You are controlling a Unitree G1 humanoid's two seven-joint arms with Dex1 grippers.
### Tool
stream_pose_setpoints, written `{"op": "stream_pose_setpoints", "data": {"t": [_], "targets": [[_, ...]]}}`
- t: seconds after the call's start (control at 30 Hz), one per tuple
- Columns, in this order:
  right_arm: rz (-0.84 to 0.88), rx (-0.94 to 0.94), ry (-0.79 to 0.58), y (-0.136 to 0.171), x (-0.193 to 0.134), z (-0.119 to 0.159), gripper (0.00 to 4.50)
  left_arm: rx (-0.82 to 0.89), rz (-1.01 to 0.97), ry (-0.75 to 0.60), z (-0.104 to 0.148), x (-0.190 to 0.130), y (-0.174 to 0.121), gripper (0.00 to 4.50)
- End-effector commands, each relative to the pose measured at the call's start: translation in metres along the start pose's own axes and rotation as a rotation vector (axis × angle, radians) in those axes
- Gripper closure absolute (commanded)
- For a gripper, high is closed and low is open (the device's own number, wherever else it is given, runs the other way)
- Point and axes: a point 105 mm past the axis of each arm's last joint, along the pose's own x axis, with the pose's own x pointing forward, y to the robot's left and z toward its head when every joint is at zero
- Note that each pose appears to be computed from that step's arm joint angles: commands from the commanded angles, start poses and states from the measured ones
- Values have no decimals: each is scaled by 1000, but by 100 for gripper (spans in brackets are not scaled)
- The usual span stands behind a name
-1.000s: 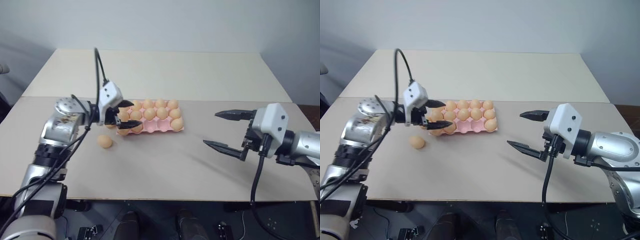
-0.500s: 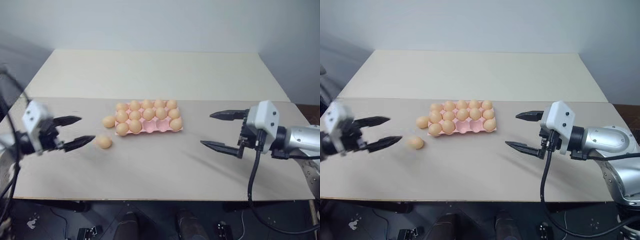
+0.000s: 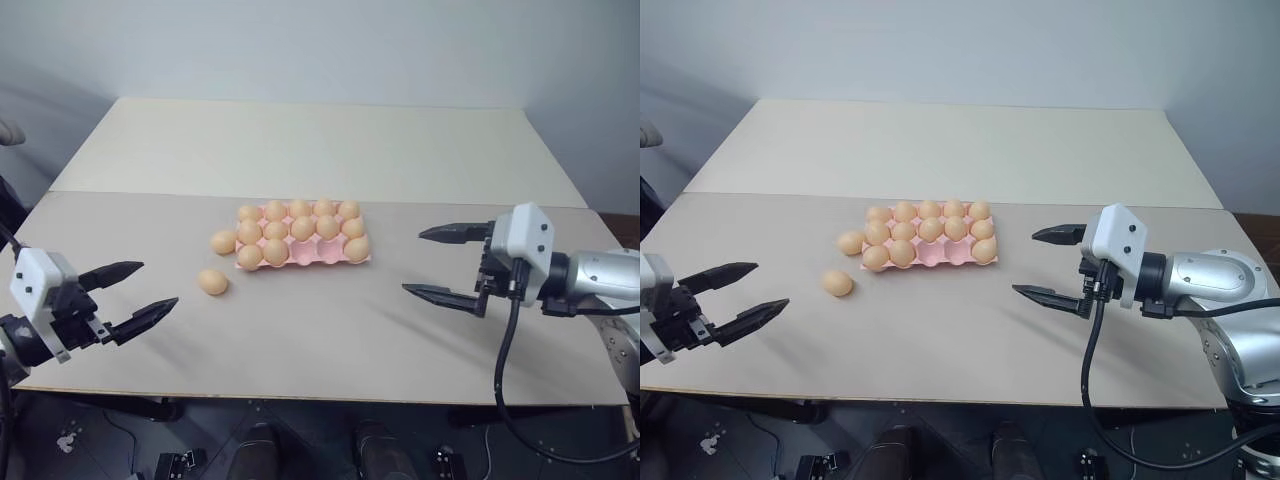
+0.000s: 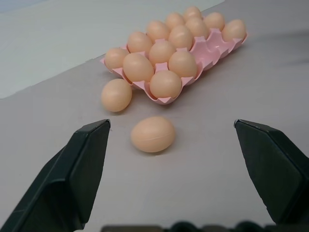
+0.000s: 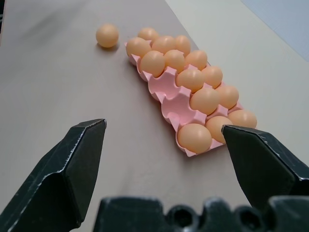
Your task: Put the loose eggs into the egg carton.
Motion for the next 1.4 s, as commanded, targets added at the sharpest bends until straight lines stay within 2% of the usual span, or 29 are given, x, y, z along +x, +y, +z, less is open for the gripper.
{"op": "stream_pose_setpoints", "data": {"t": [0.03, 0.2, 0.4, 0.8, 0.9, 1.0, 1.03, 1.3, 1.4], "targets": [[-14, -57, -19, -1, -4, 11, 0, 59, -15, -4, 8, 7, 1, 4], [-17, -61, -25, -1, -3, 14, 0, 92, -26, 35, -5, 45, 6, 4], [-30, -67, -26, -1, -5, 16, 0, 39, -16, 92, -21, 85, 15, 4], [-53, -61, -25, 2, -7, 17, 0, 71, -53, 225, -49, 117, 22, 4], [-62, -56, -22, 2, -8, 16, 0, 67, -62, 231, -53, 117, 22, 64], [-64, -54, -21, 2, -9, 16, 0, 62, -81, 241, -55, 116, 20, 159], [-66, -55, -21, 2, -9, 16, 0, 63, -81, 237, -54, 115, 20, 187], [-72, -54, -19, 1, -10, 16, 0, 124, -109, 153, -16, 91, 27, 187], [-74, -54, -18, 2, -10, 15, 0, 160, -136, 82, 17, 92, 27, 187]]}}
